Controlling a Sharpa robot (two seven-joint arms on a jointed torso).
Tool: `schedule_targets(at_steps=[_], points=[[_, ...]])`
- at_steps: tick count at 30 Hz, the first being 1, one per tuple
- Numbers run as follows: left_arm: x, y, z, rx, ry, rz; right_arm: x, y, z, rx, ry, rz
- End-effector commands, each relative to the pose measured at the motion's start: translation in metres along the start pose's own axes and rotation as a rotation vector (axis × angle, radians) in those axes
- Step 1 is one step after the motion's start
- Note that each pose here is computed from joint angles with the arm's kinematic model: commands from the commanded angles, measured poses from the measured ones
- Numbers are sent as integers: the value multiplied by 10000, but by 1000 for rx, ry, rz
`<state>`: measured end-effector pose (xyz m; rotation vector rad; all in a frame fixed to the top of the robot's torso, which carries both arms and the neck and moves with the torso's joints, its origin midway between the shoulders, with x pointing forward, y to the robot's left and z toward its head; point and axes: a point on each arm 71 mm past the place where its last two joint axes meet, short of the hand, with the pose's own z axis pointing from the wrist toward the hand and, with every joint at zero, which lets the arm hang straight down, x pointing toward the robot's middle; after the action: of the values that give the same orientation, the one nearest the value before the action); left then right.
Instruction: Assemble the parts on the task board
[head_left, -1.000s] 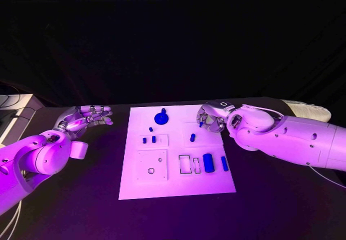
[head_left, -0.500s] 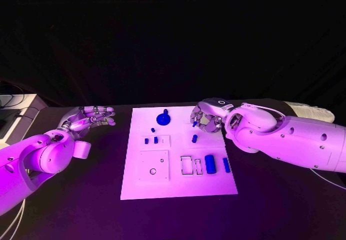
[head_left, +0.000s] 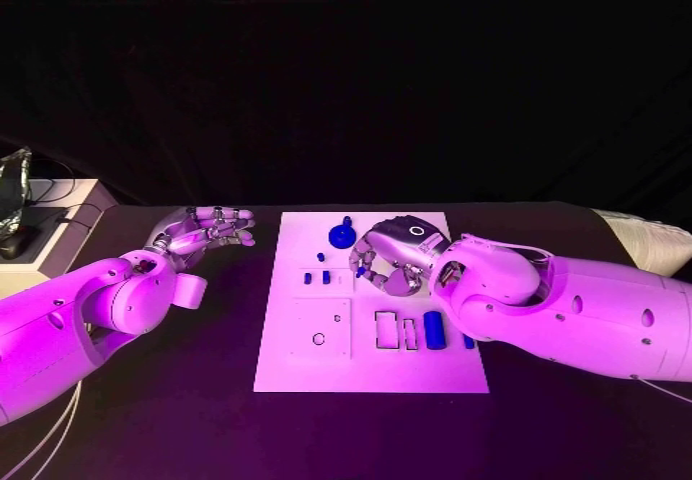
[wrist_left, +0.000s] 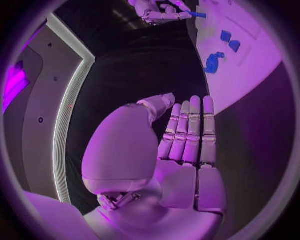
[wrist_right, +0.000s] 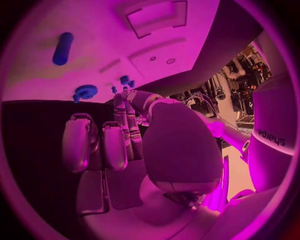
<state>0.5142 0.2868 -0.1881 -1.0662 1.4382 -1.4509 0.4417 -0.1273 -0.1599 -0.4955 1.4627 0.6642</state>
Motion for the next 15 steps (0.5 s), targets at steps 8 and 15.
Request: schedule_targets(at_steps=[8, 15], points=[[109, -29, 23, 28, -1, -13, 266, 315, 34, -83, 13, -41], [143, -38, 25, 32, 1, -15, 356, 362, 37, -90, 38, -36]])
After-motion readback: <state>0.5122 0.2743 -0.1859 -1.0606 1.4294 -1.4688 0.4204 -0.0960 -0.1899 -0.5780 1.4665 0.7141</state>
